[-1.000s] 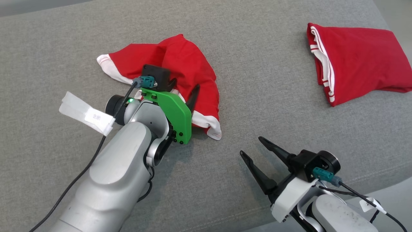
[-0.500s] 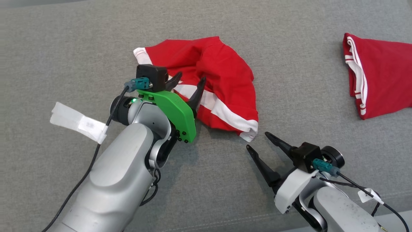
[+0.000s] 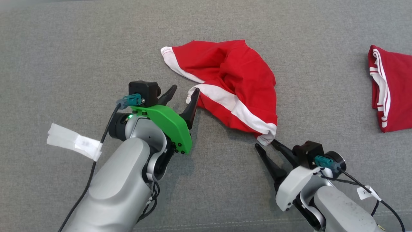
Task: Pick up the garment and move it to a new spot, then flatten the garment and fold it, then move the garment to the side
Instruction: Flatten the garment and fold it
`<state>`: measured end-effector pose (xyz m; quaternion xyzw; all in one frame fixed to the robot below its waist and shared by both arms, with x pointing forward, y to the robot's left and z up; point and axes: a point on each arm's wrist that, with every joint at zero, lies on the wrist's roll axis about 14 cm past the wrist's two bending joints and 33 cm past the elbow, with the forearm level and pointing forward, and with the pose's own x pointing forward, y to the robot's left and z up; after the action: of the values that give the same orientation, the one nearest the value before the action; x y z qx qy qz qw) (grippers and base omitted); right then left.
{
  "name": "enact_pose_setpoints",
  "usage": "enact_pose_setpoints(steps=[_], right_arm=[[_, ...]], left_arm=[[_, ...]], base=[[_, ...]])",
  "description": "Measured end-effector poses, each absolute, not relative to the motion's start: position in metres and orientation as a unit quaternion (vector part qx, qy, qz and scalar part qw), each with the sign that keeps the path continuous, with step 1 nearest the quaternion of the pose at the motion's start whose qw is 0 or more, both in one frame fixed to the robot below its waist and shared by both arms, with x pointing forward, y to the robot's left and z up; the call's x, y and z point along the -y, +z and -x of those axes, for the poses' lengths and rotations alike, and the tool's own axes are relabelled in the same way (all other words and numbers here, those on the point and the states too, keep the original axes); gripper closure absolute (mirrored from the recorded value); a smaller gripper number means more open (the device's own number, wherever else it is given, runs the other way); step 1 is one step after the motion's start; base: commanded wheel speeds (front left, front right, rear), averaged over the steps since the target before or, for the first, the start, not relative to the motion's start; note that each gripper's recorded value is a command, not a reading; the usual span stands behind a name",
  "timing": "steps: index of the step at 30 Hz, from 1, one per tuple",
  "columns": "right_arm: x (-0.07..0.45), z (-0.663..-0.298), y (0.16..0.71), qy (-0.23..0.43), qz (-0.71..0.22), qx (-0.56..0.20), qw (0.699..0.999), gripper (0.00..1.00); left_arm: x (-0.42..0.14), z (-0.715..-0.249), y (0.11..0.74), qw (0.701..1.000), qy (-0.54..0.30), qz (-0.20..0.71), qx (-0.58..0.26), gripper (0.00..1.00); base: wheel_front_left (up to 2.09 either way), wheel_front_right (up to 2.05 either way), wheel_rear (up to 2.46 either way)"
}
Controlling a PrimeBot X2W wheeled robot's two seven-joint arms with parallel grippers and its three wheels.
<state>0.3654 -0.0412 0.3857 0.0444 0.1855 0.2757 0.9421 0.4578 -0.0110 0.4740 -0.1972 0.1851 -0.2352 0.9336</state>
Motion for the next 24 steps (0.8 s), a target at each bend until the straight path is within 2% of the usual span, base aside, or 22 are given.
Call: enact_pose_setpoints(steps=[1,3,4,5,12,16,24], right_arm=[[0.04,-0.367,0.386,0.276,-0.046,-0.185,0.942,0.56],[0.042,-0.371,0.387,0.272,-0.044,-0.183,0.944,0.86],[0.044,-0.372,0.387,0.27,-0.042,-0.183,0.944,0.96],[0.045,-0.374,0.387,0.269,-0.041,-0.182,0.945,1.0],[0.07,-0.393,0.4,0.247,-0.017,-0.158,0.956,1.0],[0.117,-0.407,0.409,0.223,0.052,-0.141,0.963,1.0],[0.171,-0.412,0.424,0.203,0.146,-0.13,0.96,1.0]], left_arm=[[0.01,-0.457,0.472,0.933,-0.232,0.2,-0.189,0.0],[0.006,-0.454,0.464,0.931,-0.222,0.208,-0.2,0.0],[0.003,-0.453,0.46,0.93,-0.217,0.211,-0.206,0.0],[0.0,-0.452,0.456,0.93,-0.213,0.211,-0.211,0.0],[-0.003,-0.451,0.443,0.93,-0.208,0.203,-0.226,0.0],[0.004,-0.449,0.442,0.927,-0.218,0.201,-0.229,0.0],[0.023,-0.439,0.435,0.918,-0.247,0.195,-0.242,0.0]], base=[[0.0,0.0,0.0],[0.0,0.0,0.0],[0.0,0.0,0.0],[0.0,0.0,0.0],[0.0,0.0,0.0],[0.0,0.0,0.0],[0.0,0.0,0.0]])
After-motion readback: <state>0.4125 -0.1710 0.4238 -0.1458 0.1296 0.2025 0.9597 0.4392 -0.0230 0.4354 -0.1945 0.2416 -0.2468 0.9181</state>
